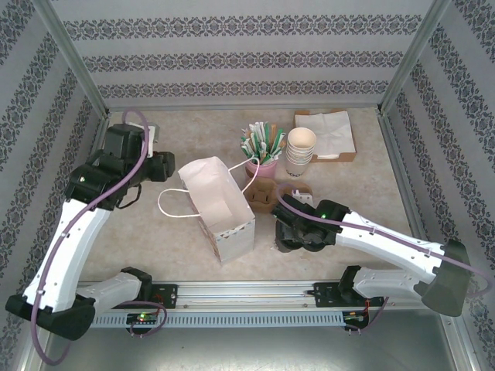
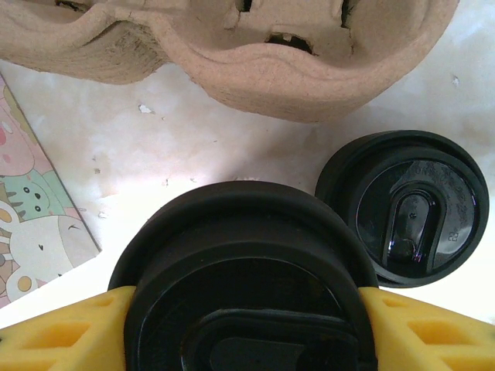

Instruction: Pack the takeout coffee

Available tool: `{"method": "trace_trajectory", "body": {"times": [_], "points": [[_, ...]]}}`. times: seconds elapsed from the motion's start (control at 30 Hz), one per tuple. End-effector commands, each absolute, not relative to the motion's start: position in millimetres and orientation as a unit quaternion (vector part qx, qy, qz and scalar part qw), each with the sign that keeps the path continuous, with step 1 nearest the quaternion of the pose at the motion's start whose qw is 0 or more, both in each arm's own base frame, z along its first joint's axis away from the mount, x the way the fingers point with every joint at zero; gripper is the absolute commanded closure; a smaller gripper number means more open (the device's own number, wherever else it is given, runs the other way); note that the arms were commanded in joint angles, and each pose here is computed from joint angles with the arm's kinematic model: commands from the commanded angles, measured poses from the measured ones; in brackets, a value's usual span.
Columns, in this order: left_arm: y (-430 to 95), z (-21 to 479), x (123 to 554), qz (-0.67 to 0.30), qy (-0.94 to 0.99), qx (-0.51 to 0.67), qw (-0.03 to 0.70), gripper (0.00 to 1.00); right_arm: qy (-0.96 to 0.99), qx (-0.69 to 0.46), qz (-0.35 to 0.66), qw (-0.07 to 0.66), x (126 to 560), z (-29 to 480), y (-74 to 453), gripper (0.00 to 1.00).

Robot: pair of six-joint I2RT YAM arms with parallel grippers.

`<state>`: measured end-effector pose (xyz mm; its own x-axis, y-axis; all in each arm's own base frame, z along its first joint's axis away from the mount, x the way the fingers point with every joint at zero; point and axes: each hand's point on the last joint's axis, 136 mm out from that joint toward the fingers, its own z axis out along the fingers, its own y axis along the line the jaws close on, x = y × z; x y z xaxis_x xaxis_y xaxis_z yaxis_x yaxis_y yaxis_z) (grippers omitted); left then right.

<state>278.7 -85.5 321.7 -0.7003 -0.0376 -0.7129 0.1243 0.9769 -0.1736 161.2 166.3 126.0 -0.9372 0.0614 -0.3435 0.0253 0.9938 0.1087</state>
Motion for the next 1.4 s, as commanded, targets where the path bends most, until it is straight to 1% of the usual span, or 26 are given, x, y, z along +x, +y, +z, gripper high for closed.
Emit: {"method": "trace_trajectory", "body": {"times": [0.0, 0.07, 0.13, 0.2, 0.3, 0.37, 0.43, 0.53, 0.73, 0.9, 0.93, 1.03, 1.1, 1.13, 1.23, 1.27, 1.3, 1.37], "points": [[-118.7, 323.2, 272.4, -0.193, 0.908, 0.08, 0.364, 0.48, 0.981, 0.018, 0.052, 0.185, 163.1, 124.9, 163.1, 0.35], [-125.3, 314.6, 275.0, -0.198, 0.912, 0.108, 0.343, 0.48, 0.982, 0.014, 0.051, 0.184, 163.2, 124.1, 164.1, 0.35], [-124.5, 309.9, 279.2, -0.18, 0.918, 0.131, 0.328, 0.46, 0.982, 0.01, 0.048, 0.182, 162.9, 123.9, 163.8, 0.34], [-116.7, 308.6, 288.8, -0.142, 0.922, 0.146, 0.329, 0.46, 0.982, 0.008, 0.048, 0.18, 162.4, 122.7, 163.9, 0.34], [-118.0, 310.1, 300.3, -0.123, 0.917, 0.181, 0.333, 0.45, 0.983, 0.002, 0.05, 0.179, 162.0, 121.3, 165.0, 0.34], [-121.1, 312.0, 308.9, -0.118, 0.911, 0.203, 0.339, 0.42, 0.983, -0.003, 0.052, 0.178, 161.8, 121.7, 166.4, 0.34], [-128.3, 311.6, 313.3, -0.126, 0.906, 0.228, 0.333, 0.4, 0.983, -0.007, 0.05, 0.177, 161.4, 122.2, 166.2, 0.34], [-133.5, 303.1, 319.6, -0.127, 0.909, 0.25, 0.308, 0.4, 0.984, -0.008, 0.053, 0.171, 159.1, 121.0, 166.8, 0.34], [-154.4, 285.7, 311.2, -0.181, 0.903, 0.293, 0.256, 0.46, 0.985, -0.009, 0.05, 0.166, 156.6, 118.0, 164.5, 0.34], [-158.7, 282.0, 307.5, -0.188, 0.896, 0.314, 0.252, 0.46, 0.985, -0.014, 0.051, 0.166, 157.9, 120.8, 168.3, 0.31], [-156.2, 279.7, 310.5, -0.18, 0.899, 0.309, 0.253, 0.49, 0.985, -0.015, 0.05, 0.166, 158.2, 121.0, 169.3, 0.3], [-144.3, 267.9, 323.6, -0.138, 0.913, 0.292, 0.248, 0.64, 0.985, -0.021, 0.044, 0.164, 158.1, 122.5, 170.3, 0.29], [-137.7, 258.9, 328.4, -0.117, 0.922, 0.286, 0.234, 0.81, 0.985, -0.024, 0.041, 0.164, 158.3, 124.0, 170.3, 0.28], [-136.5, 255.9, 329.4, -0.112, 0.924, 0.285, 0.229, 0.85, 0.985, -0.024, 0.042, 0.165, 158.7, 125.2, 171.0, 0.27], [-131.5, 255.9, 334.1, -0.094, 0.924, 0.285, 0.235, 0.88, 0.985, -0.027, 0.046, 0.167, 159.3, 130.3, 172.3, 0.25], [-127.4, 259.5, 337.9, -0.08, 0.924, 0.282, 0.246, 0.96, 0.984, -0.028, 0.047, 0.169, 159.3, 132.9, 172.7, 0.24], [-123.0, 263.5, 341.2, -0.065, 0.923, 0.278, 0.258, 1.0, 0.984, -0.03, 0.048, 0.17, 159.7, 134.8, 173.3, 0.24], [-117.7, 271.4, 346.7, -0.047, 0.919, 0.272, 0.282, 1.0, 0.983, -0.031, 0.049, 0.173, 160.2, 137.2, 173.7, 0.23]]}}
